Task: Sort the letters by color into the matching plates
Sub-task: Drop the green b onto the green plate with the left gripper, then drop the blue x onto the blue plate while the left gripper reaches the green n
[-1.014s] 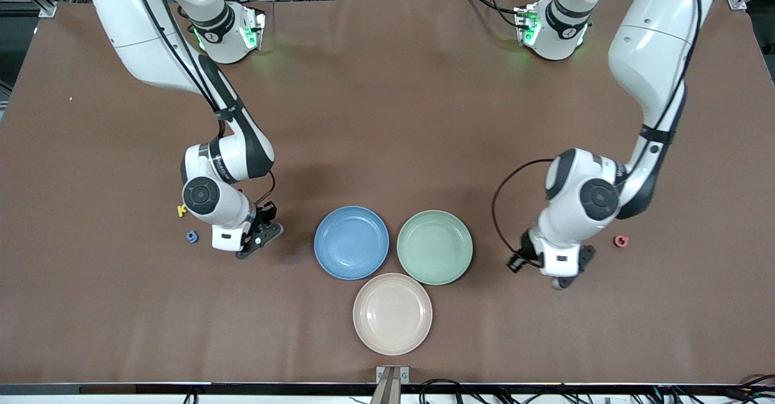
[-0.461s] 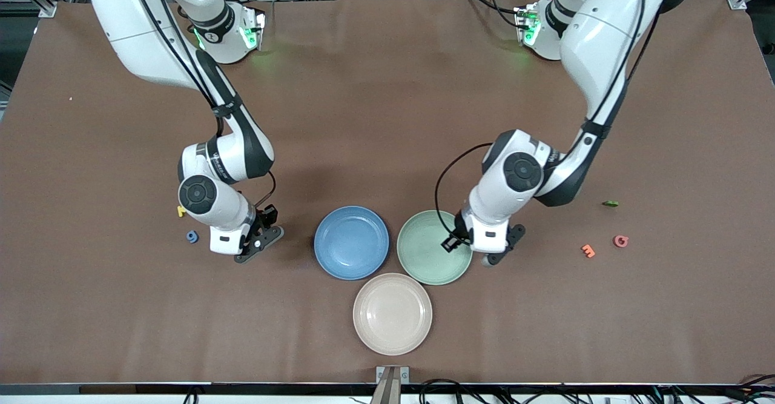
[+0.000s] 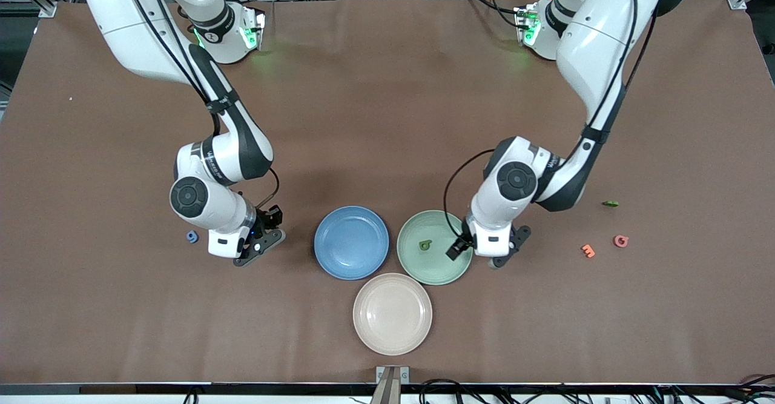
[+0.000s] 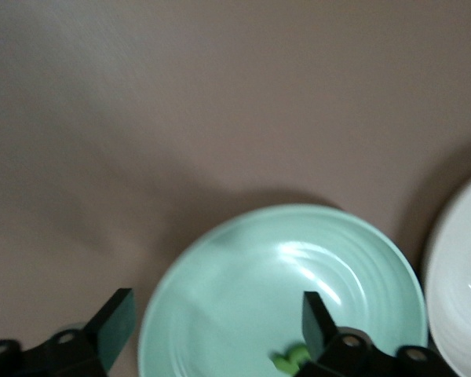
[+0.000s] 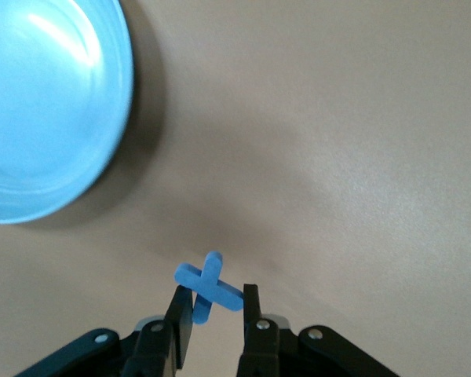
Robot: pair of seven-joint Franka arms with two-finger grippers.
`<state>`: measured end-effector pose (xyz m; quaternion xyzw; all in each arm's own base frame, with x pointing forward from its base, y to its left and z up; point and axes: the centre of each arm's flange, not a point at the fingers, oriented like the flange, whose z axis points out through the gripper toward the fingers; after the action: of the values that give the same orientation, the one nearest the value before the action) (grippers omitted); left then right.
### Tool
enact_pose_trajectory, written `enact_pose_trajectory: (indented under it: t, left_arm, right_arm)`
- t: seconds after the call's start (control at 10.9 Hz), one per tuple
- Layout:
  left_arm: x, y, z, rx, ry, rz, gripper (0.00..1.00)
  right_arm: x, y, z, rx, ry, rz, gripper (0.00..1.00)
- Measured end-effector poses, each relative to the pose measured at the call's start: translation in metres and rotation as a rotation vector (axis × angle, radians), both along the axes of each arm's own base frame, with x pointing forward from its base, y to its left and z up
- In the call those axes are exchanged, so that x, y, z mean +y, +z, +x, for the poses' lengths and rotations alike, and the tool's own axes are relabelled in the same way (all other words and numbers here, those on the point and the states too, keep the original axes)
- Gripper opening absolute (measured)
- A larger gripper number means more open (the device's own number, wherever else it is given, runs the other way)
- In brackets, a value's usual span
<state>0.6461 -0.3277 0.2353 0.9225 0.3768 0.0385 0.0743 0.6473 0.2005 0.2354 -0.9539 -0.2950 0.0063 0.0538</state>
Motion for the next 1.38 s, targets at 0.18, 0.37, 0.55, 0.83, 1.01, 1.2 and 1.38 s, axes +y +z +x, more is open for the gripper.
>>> enact_pose_trajectory:
  t: [0.18,0.37,0.55,0.83,1.01,1.2,1.38]
  left_arm:
    - [0.038,-0.002,0.012,0.041,-0.043,0.065,1.00]
    - [0.090,0.001,0.023,0.066,-0.035,0.090,1.00]
    - [0.146,0.007,0.018,0.095,0.004,0.106,1.00]
    - [0.196,0.011,-0.021,0.075,0.056,0.105,1.00]
    - [0.206,-0.004,-0.054,0.047,0.203,0.070,1.00]
    - [0.202,-0.020,-0.074,0.074,0.370,0.049,1.00]
    - [0.207,-0.027,-0.079,0.101,0.425,0.058,1.00]
  right_arm:
    - [0.011,0.012,0.003,-0.002,-0.043,0.015,0.30]
    - [0.033,0.018,0.000,-0.003,-0.089,0.021,0.30]
    - [0.060,0.023,-0.007,0.001,-0.138,0.023,0.30]
    - [0.097,0.020,-0.016,0.021,-0.245,0.019,0.30]
    - [0.115,0.010,-0.018,0.031,-0.294,0.018,0.30]
    - [0.137,-0.002,-0.019,0.039,-0.336,0.017,0.30]
    - [0.158,-0.010,-0.020,0.042,-0.380,0.021,0.30]
